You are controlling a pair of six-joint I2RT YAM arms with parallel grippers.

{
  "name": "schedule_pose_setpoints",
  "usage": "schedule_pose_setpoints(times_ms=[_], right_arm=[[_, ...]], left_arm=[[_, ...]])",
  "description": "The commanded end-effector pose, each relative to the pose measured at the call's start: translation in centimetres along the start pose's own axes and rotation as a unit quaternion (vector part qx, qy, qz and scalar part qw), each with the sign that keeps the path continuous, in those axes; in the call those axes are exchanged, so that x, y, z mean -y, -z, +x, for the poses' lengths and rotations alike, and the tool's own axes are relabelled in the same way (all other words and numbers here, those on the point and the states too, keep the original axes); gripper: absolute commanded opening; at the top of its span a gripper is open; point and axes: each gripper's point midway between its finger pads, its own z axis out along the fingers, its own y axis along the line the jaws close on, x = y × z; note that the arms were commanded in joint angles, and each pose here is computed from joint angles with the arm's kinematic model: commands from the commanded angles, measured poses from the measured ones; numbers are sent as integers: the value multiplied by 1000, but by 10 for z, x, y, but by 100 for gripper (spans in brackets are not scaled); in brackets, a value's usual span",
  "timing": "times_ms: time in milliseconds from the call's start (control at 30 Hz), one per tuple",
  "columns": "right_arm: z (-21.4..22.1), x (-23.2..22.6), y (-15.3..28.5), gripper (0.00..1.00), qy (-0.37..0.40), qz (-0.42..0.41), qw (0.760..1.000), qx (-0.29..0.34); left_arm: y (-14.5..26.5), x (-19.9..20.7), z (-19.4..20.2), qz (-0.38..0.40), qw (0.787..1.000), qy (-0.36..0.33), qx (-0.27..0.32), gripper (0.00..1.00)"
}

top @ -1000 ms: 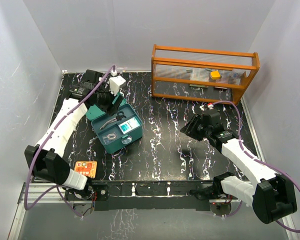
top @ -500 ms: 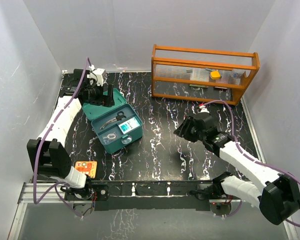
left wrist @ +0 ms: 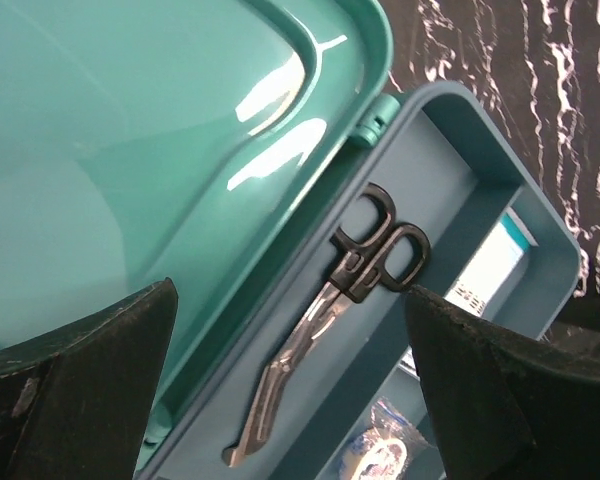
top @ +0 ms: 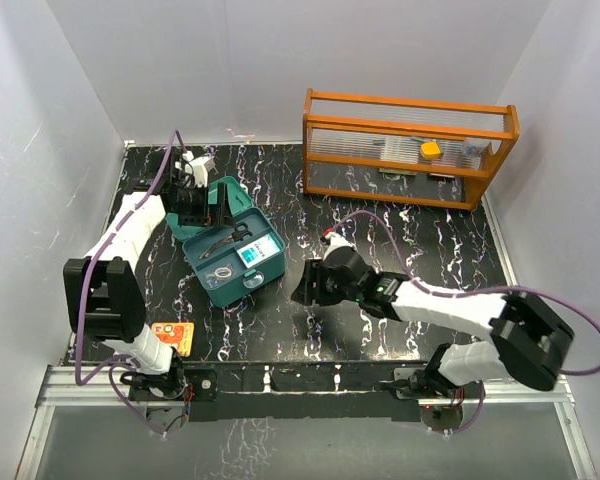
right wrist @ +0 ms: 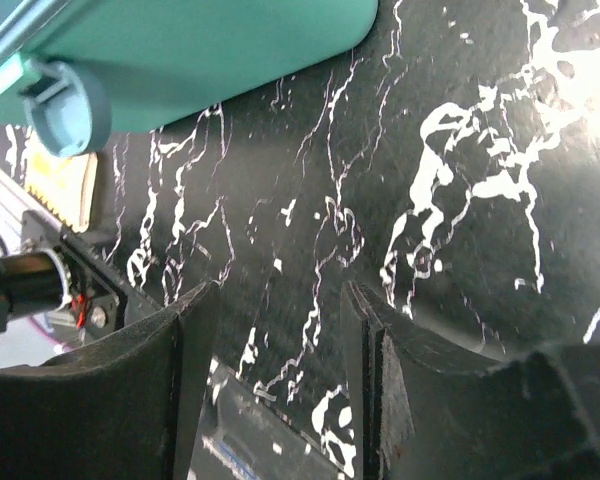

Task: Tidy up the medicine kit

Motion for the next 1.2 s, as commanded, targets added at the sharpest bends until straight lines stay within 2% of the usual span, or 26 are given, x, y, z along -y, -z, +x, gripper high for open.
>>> schedule_pose_setpoints(times_ms=[0,333,567,867,1033,1167], right_arm=[[-42,-41,-22,50,3,-48,997,58],[-76,-48,-48,50,4,-24,994,102],[-107,-39,-52,49,3,6,992,129],[-136,-18,-46,49,27,11,991,134],[-154,-6,-46,49,26,16,990,137],[-164,8,-34,48,-14,42,988,149]], left_arm=[[13,28,8,65,998,-6,2,94],[14,35,18,75,997,28,4,84],[24,56,23,117,991,60,13,79],[21,72,54,143,985,86,-32,75],[18,100,57,192,979,55,-37,75],[20,103,54,184,982,38,-30,76]])
